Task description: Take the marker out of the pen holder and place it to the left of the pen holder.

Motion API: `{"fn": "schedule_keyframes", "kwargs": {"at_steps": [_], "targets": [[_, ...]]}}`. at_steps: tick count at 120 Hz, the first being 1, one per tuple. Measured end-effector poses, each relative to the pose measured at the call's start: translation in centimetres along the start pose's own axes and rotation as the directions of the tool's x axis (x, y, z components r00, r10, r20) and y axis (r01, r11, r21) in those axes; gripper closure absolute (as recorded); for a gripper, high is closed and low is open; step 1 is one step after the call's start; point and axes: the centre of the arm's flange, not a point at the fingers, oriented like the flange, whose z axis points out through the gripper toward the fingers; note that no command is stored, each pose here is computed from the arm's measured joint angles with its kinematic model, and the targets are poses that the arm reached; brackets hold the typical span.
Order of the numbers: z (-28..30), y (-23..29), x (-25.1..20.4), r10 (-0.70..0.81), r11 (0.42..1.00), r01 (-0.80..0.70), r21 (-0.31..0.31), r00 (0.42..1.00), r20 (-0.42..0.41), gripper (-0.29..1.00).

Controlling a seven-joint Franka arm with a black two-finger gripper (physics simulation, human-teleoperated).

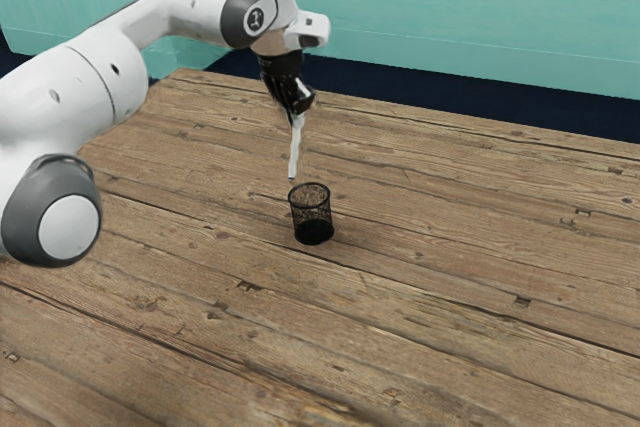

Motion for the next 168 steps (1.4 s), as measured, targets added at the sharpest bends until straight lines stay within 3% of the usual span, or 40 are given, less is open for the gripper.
{"fn": "schedule_keyframes", "kwargs": {"at_steps": [11,23,47,61,75,163,168], "targets": [[-2.9,-1.1,-1.2,-0.007,0.999,0.006,0.036,1.000,0.010,0.79],[-2.6,-4.2,-3.2,-0.044,0.997,0.038,0.070,0.995,0.093,0.79],[8.4,-10.6,-7.5,-0.121,0.990,0.083,0.112,0.907,0.403,0.79],[12.7,-11.2,-8.7,-0.127,0.990,0.081,0.112,0.849,0.513,0.79],[14.7,-11.3,-9.4,-0.126,0.991,0.078,0.108,0.810,0.573,0.79],[19.7,-11.5,-10.2,-0.081,0.997,0.056,0.059,0.779,0.622,0.79],[19.8,-11.4,-10.1,-0.079,0.997,0.056,0.057,0.780,0.621,0.73]]}}
